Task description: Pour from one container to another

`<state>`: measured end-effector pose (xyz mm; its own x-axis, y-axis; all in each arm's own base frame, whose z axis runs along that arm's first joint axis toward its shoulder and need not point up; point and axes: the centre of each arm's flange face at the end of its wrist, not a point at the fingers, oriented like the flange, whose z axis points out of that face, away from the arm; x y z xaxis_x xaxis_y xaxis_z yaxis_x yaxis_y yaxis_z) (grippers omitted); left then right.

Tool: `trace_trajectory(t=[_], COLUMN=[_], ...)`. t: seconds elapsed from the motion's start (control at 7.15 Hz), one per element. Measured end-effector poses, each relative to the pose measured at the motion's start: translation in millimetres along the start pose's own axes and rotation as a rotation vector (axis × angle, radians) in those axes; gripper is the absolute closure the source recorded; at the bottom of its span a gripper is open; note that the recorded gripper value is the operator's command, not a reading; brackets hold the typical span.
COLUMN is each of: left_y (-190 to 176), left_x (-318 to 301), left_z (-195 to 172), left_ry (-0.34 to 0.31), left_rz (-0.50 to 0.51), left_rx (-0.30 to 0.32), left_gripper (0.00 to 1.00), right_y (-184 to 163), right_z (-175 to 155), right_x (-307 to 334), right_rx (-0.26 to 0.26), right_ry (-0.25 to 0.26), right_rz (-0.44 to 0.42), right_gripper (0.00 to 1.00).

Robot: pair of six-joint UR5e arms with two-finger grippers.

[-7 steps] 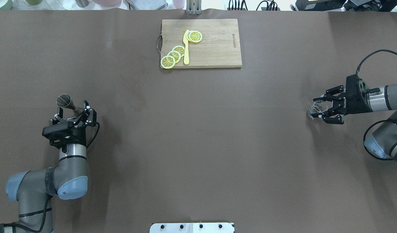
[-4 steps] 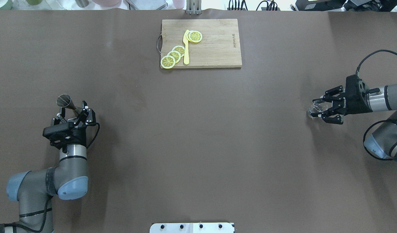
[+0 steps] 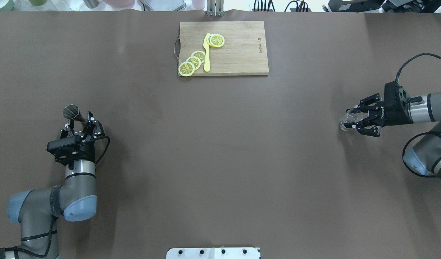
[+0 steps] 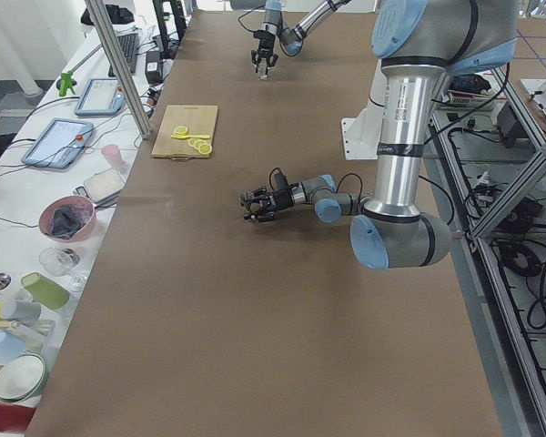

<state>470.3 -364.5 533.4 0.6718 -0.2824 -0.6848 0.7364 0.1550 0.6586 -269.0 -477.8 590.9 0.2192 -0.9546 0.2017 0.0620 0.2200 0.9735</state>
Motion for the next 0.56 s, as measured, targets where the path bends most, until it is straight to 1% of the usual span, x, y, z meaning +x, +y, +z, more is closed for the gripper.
trace_trajectory(t=[0.14,0.28,0.42,0.56], left_y=[-1.0,-1.7,-2.0,-3.0], left_x=[-0.1,0.3,1.3,2.9], left_z=[1.5,2.4,2.5,2.5], left_ry=[-0.002,-0.003,-0.003,-0.003], left_rz=[-0.001,0.000,0.001,-0.001], left_rx=[0.002,0.003,0.003,0.003], left_gripper=[0.40,0.46,0.55,0.65], right_y=[-5.0,-10.1,-17.0,-24.7], right_z=[-1.4,-3.2,-5.6,-7.7], right_x=[-0.3,-0.2,-0.2,-0.1], right_rx=[0.008,0.016,0.027,0.038], right_ry=[0.001,0.002,0.002,0.003], right_rz=[-0.006,-0.004,0.013,0.032], right_gripper=[0.81,0.81,0.84,0.84])
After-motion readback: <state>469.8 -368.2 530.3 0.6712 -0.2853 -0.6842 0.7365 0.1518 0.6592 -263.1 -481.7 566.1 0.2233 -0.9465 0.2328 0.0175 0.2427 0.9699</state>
